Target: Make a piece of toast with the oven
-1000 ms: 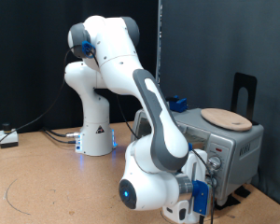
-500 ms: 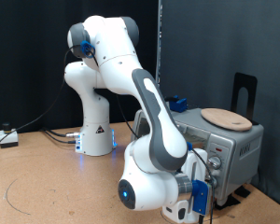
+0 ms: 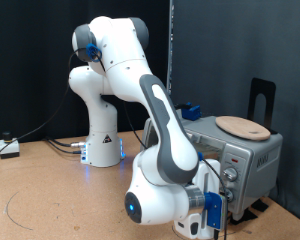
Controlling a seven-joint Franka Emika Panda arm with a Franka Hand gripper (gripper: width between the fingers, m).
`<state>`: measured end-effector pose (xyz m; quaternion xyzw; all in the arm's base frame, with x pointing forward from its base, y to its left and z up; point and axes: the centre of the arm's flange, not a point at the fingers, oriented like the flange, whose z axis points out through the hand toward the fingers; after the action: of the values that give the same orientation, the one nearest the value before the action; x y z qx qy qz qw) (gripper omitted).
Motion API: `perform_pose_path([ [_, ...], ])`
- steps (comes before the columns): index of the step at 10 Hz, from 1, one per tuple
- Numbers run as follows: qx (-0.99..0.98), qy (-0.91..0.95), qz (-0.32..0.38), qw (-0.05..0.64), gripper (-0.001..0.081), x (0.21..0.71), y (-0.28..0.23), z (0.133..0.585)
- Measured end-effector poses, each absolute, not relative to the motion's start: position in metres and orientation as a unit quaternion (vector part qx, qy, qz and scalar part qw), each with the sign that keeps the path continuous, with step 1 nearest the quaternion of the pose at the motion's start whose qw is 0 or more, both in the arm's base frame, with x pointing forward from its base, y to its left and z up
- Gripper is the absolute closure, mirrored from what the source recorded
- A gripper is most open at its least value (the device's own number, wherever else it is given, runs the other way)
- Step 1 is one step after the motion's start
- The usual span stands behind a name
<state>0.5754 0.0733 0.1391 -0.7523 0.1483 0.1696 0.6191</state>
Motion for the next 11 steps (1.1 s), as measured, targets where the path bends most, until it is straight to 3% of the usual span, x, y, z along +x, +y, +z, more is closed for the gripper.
perform_pose_path([
  [5, -0.743, 0.095, 0.047, 0.661, 0.0706, 0.56, 0.071, 0.134],
  [11, -0.742, 0.092, 0.042, 0.663, 0.0706, 0.559, 0.07, 0.134],
])
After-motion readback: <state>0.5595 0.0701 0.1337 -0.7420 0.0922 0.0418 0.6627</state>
